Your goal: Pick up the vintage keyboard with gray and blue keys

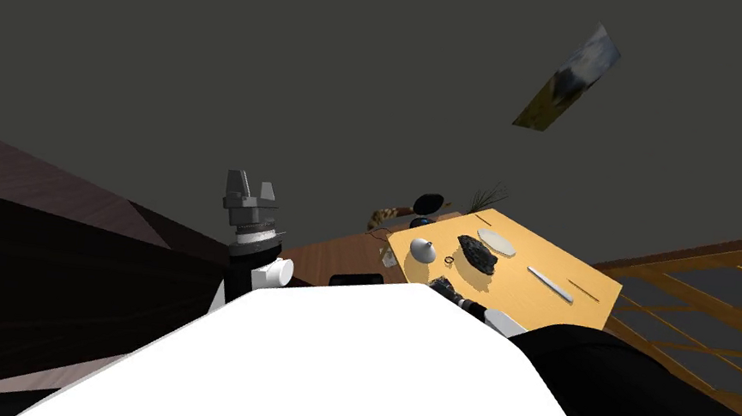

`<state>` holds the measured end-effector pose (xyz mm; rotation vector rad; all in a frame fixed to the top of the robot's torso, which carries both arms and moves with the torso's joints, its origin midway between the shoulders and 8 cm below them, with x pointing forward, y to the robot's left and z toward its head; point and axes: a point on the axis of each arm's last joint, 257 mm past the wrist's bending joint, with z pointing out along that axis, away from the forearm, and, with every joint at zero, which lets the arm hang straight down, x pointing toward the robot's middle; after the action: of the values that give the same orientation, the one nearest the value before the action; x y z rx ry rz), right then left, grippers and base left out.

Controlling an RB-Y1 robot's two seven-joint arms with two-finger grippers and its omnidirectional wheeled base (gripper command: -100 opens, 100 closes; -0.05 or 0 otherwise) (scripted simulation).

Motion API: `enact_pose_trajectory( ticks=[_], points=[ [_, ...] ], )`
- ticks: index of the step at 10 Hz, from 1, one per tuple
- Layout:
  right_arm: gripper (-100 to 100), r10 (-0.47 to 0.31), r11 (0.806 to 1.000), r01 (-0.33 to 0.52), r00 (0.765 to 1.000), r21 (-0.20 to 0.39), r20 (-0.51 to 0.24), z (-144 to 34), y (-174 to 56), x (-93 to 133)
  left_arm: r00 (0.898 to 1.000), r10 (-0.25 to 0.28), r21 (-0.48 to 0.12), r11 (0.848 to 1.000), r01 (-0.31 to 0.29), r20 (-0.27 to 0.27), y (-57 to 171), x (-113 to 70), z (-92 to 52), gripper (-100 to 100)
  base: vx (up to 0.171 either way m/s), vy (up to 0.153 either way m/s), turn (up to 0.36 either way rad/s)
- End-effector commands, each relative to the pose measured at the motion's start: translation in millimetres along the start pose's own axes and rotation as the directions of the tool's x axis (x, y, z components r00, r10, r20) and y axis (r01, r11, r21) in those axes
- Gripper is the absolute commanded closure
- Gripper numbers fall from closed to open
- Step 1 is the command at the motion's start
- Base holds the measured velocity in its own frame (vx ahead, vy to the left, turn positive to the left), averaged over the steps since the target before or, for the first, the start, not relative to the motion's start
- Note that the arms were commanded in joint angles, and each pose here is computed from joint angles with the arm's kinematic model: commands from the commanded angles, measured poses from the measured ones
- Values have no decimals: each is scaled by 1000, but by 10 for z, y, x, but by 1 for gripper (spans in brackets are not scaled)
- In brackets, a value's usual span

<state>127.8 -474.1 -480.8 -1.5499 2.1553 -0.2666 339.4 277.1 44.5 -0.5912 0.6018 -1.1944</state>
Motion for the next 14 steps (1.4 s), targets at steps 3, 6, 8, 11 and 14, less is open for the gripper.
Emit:
enact_pose_trajectory(
  ticks=[3,6,8,11,14],
  points=[
    [-100,-144,985,136,987,-103,-72,-109,396,371,1000,0,0,1000,0,0,0,0,0,0,29,-29,222],
    [-100,-251,955,229,963,-190,-101,-220,710,621,1000,0,0,1000,0,0,0,0,0,0,34,-39,190],
    [-100,-294,937,264,950,-228,-107,-272,852,716,1000,0,0,1000,0,0,0,0,0,0,46,-44,156],
    [-100,-369,894,323,924,-312,-102,-383,1205,876,1000,0,0,1000,0,0,0,0,0,0,41,-30,158],
    [-100,-351,905,307,930,-295,-111,-295,1120,886,1000,0,0,1000,0,0,0,-1,0,0,-2,-6,33]
  ],
)
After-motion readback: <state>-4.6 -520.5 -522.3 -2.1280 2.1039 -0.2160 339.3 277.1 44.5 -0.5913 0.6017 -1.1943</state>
